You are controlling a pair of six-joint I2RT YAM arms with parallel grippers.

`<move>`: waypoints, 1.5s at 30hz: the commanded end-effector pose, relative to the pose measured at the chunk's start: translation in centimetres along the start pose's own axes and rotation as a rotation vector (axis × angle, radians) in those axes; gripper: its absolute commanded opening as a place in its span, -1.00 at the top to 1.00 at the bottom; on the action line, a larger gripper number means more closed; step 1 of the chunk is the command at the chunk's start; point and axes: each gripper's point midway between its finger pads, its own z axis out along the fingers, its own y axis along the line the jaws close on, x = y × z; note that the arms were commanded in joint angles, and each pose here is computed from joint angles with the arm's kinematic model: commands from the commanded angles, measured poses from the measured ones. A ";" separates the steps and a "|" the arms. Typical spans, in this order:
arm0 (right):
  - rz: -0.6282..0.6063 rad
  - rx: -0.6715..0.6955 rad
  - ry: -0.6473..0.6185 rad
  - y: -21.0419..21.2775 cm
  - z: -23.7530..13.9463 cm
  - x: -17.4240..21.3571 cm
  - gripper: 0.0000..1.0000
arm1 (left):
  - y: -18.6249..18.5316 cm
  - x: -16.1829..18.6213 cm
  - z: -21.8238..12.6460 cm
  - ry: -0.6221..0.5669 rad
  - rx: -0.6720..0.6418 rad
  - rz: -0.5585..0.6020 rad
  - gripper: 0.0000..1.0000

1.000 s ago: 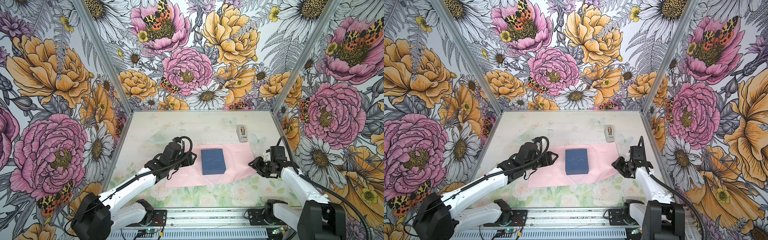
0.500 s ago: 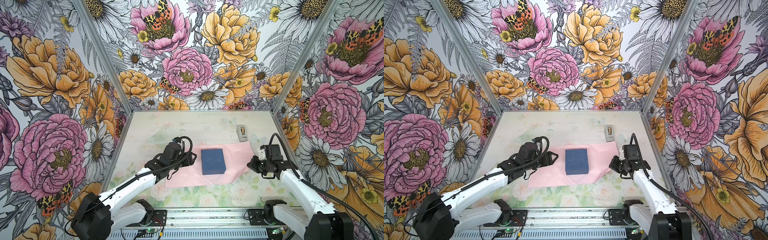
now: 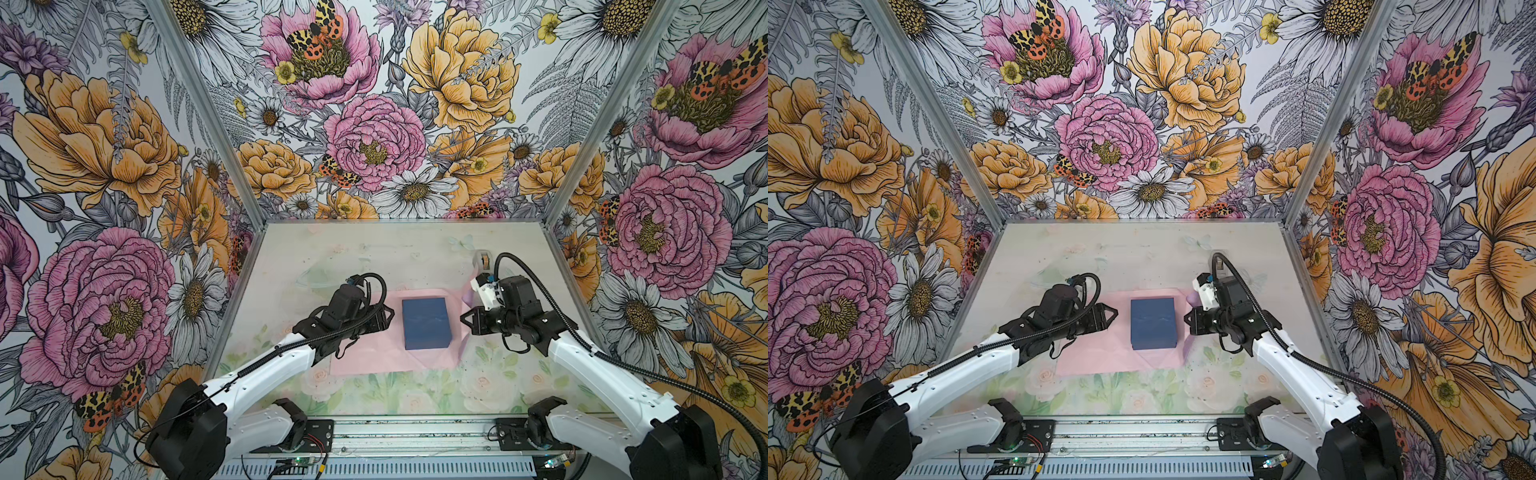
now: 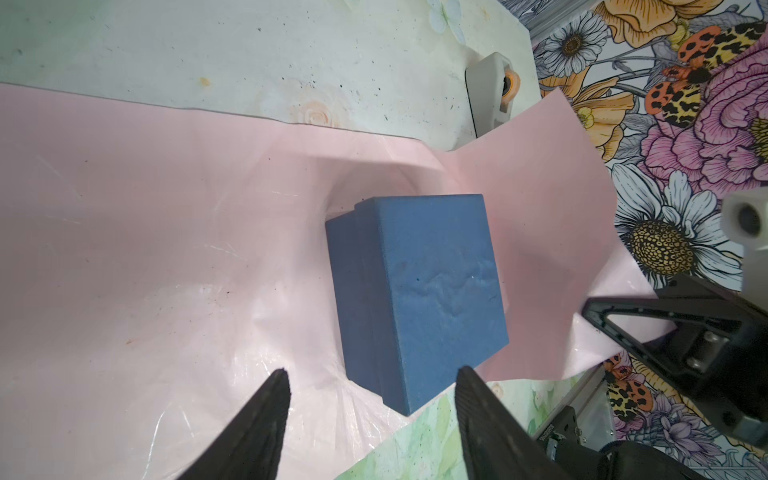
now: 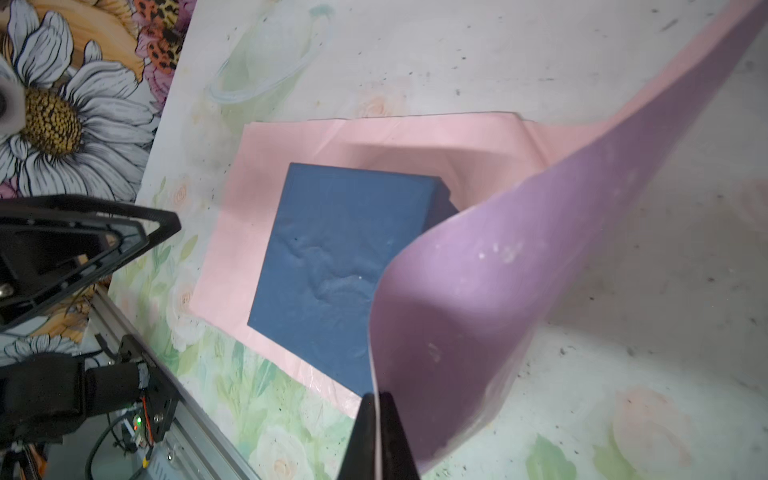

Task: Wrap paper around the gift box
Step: 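Fold the lifted paper flap over the blue box toward the left gripper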

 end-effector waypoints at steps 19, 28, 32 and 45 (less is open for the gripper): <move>-0.338 -0.244 0.183 7.4 4.0 2.1 1.00 | -2.8 -2.4 2.0 -0.018 0.183 -0.093 -0.31; -0.368 -0.269 0.247 8.3 5.5 3.3 1.00 | -3.6 -2.5 3.4 -0.008 0.217 -0.109 -0.33; -0.374 -0.271 0.267 8.5 6.1 3.6 1.00 | -3.5 -2.2 4.3 0.001 0.210 -0.109 -0.33; -0.373 -0.273 0.302 8.6 7.0 4.2 1.00 | -2.8 -0.8 7.5 0.055 0.179 -0.109 -0.25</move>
